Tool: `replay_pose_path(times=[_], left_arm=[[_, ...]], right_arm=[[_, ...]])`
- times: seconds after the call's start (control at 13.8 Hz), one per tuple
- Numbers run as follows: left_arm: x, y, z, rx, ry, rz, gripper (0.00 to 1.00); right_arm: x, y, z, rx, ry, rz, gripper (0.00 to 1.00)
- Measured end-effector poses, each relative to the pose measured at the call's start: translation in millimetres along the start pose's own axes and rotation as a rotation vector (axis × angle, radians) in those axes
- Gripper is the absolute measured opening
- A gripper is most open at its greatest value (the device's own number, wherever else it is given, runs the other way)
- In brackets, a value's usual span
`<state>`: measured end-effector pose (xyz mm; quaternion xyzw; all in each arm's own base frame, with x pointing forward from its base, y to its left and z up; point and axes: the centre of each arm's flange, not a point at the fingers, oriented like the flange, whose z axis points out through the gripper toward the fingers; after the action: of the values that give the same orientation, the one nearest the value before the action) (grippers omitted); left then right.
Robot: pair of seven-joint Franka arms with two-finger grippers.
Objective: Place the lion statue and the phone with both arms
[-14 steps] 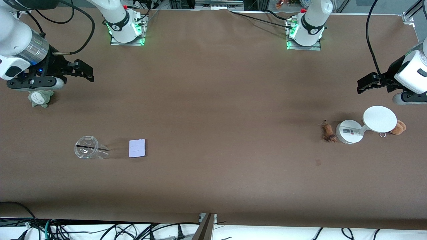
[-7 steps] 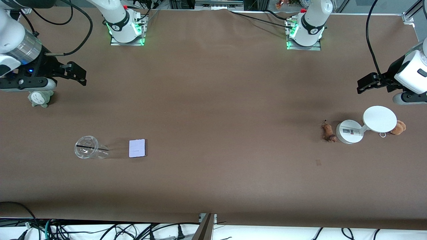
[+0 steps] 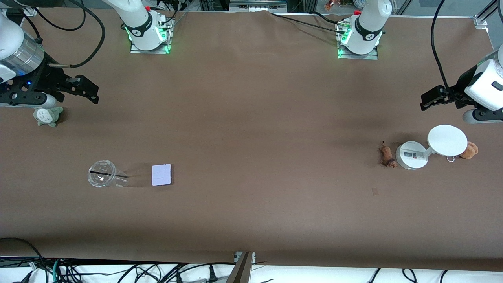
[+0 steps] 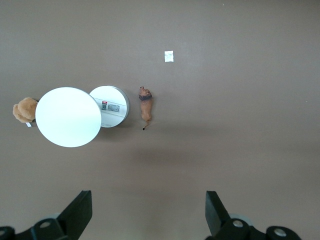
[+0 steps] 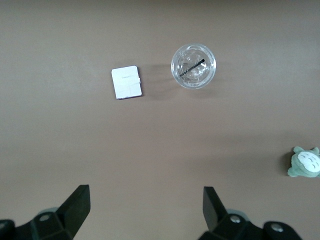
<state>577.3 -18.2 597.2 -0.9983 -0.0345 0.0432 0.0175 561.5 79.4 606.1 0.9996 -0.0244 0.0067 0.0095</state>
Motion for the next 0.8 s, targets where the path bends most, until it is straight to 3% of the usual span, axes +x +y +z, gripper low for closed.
replay_pose_path(times=[0.8], left_arm=[[0.0, 0.0, 0.0, 0.0, 0.0, -0.001, 1.0]], right_arm=[[1.9, 0.1, 5.0, -0.003, -0.011, -0.03, 1.0]])
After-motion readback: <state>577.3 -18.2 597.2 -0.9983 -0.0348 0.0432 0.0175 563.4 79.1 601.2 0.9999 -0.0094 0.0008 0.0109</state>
